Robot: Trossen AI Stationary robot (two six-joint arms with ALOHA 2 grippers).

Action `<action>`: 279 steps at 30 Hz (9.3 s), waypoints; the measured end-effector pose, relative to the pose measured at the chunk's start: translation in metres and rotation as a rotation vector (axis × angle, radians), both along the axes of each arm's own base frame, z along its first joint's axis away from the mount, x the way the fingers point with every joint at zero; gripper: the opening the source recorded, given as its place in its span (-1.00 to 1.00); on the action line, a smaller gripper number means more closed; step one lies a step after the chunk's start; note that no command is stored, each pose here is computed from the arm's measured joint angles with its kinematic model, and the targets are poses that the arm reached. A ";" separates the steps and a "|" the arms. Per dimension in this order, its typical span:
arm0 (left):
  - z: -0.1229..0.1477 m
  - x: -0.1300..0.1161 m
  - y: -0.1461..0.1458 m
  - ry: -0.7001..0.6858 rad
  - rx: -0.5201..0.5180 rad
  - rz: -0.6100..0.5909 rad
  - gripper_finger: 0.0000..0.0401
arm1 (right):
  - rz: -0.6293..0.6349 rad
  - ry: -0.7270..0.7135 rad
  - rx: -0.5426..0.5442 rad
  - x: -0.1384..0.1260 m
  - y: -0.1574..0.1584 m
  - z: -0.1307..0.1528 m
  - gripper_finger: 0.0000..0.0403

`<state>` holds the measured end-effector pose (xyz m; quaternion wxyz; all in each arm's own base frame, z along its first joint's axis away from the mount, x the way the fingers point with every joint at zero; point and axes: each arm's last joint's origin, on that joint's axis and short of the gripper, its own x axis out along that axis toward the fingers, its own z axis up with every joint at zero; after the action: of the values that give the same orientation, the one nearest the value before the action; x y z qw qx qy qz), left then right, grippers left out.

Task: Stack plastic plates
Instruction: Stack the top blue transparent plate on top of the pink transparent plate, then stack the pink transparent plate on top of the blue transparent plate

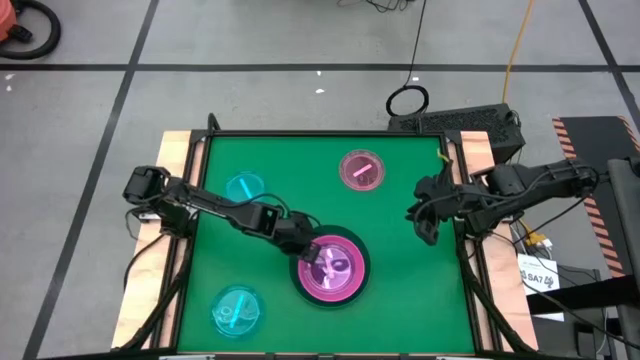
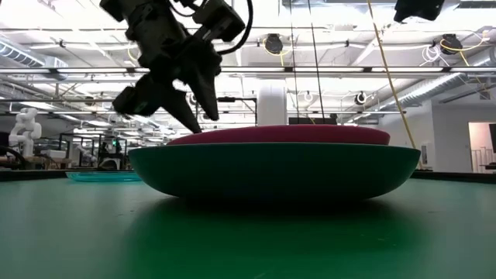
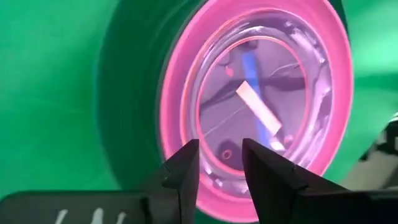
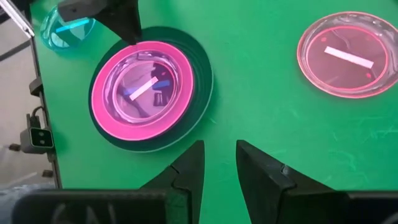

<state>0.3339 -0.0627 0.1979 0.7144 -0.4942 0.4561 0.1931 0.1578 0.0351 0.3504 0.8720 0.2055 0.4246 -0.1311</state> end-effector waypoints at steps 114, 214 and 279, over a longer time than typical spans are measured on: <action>0.030 -0.040 0.284 0.271 0.094 -0.905 -0.98 | -0.262 -0.133 0.047 0.019 0.016 -0.001 -0.56; 0.143 0.033 -0.060 0.307 0.386 -0.539 -0.21 | 0.108 0.099 -0.122 0.049 -0.068 -0.037 -0.56; 0.130 -0.167 0.002 0.203 0.263 -0.164 -0.39 | 0.430 0.309 -0.298 0.112 -0.162 -0.207 -0.99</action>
<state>0.1670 -0.0603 0.3278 0.7366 -0.3356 0.5354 0.2413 0.2703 -0.1271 0.1434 0.8254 -0.0416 0.5620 -0.0342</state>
